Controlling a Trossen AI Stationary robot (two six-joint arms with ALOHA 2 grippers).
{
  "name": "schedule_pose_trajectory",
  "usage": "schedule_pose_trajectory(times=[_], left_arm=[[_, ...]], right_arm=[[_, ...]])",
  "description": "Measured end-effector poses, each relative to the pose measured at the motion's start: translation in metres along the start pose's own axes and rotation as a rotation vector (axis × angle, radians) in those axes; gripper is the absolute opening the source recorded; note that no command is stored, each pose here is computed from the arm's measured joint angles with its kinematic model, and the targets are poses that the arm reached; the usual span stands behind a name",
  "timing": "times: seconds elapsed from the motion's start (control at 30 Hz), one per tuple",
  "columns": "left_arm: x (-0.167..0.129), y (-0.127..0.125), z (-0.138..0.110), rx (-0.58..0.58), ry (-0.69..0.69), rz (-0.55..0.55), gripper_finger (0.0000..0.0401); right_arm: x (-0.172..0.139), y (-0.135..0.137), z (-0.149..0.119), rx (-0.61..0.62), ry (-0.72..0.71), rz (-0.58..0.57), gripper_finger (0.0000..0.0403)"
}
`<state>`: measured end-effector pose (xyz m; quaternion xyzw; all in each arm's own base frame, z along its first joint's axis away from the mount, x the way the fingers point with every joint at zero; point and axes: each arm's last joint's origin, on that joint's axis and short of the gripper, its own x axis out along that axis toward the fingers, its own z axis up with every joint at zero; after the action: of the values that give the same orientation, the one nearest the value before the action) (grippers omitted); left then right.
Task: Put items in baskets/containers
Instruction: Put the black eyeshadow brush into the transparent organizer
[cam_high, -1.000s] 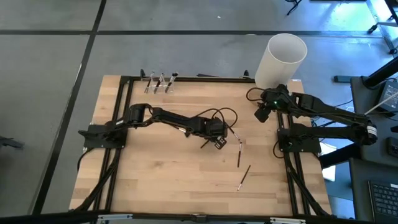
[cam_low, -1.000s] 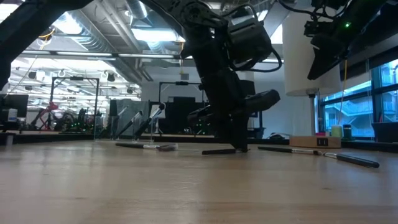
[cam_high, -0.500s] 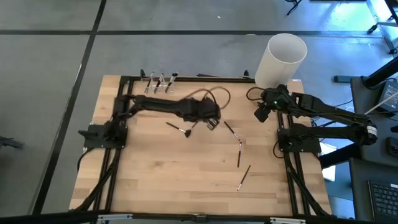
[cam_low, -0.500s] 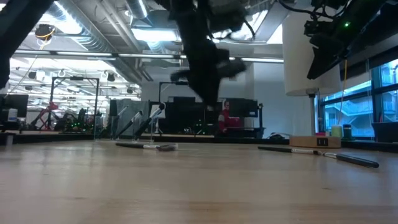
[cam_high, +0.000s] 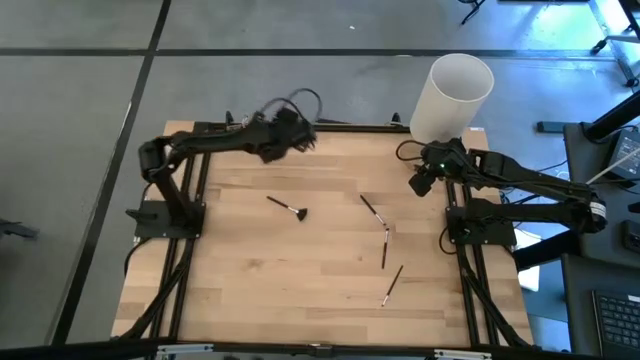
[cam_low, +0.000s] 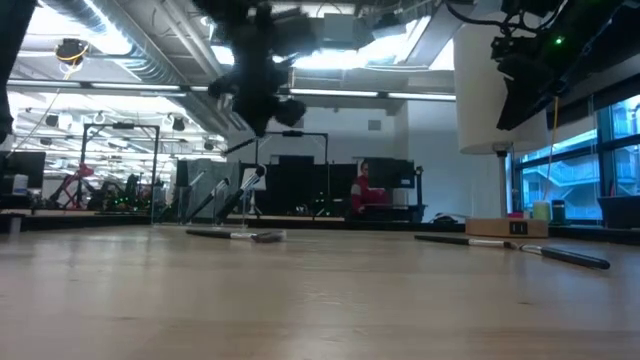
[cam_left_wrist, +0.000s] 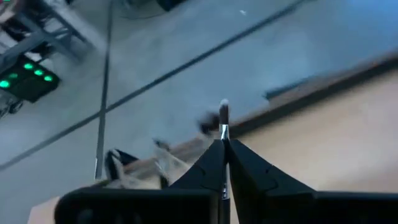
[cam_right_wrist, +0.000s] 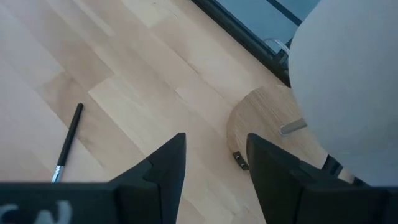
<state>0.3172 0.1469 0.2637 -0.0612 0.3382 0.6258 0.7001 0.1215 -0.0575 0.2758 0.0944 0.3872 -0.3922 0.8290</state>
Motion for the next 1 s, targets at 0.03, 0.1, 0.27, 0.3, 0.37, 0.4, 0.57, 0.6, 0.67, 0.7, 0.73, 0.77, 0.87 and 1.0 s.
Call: schedule_pose_trajectory(times=[0.03,0.1,0.27,0.3,0.37,0.4,0.57,0.6,0.67,0.7,0.73,0.77,0.87,1.0], left_arm=[[0.009,0.009,0.001,-0.02,-0.007,0.015,0.0014],[0.027,0.027,-0.002,-0.042,-0.007,0.043,0.0012],[0.072,0.06,-0.012,-0.156,-0.046,-0.027,0.0011],[0.079,0.065,-0.014,-0.167,-0.069,-0.051,0.0011],[0.09,0.07,-0.019,-0.148,-0.109,-0.088,0.001],[0.095,0.072,-0.023,-0.138,-0.128,-0.093,0.001],[0.107,0.079,-0.038,-0.098,-0.162,-0.082,0.0012],[0.108,0.08,-0.04,-0.083,-0.156,-0.079,0.0011],[0.109,0.08,-0.045,-0.062,-0.147,-0.076,0.001],[0.11,0.08,-0.047,-0.055,-0.142,-0.075,0.001],[0.11,0.08,-0.049,-0.049,-0.136,-0.075,0.001],[0.11,0.079,-0.05,-0.046,-0.133,-0.079,0.0011],[0.107,0.075,-0.05,-0.043,-0.133,-0.109,0.0015],[0.103,0.069,-0.052,-0.001,-0.138,-0.135,0.0028]], right_arm=[[0.0,0.0,0.0,-0.001,0.001,-0.004,0.0168],[0.0,0.0,0.0,0.002,0.001,-0.005,0.0168],[0.0,0.0,0.0,0.02,0.0,-0.008,0.0168],[0.0,0.0,0.0,0.02,0.0,-0.008,0.0168],[0.0,0.0,0.0,0.02,0.0,-0.007,0.0168],[0.0,0.0,0.0,0.02,-0.001,-0.007,0.0168],[0.0,0.0,0.0,0.021,0.0,-0.007,0.0168],[0.0,0.0,0.0,0.021,0.0,-0.007,0.0168],[0.0,0.0,0.0,0.022,0.0,-0.007,0.0168],[0.0,0.0,0.0,0.023,0.0,-0.007,0.0168],[0.0,0.0,-0.001,0.024,0.001,-0.007,0.0168],[0.0,0.0,-0.001,0.024,0.001,-0.007,0.0168],[0.002,0.001,-0.002,0.022,0.007,-0.009,0.0168],[0.003,0.001,-0.003,0.021,0.007,-0.009,0.0168]])
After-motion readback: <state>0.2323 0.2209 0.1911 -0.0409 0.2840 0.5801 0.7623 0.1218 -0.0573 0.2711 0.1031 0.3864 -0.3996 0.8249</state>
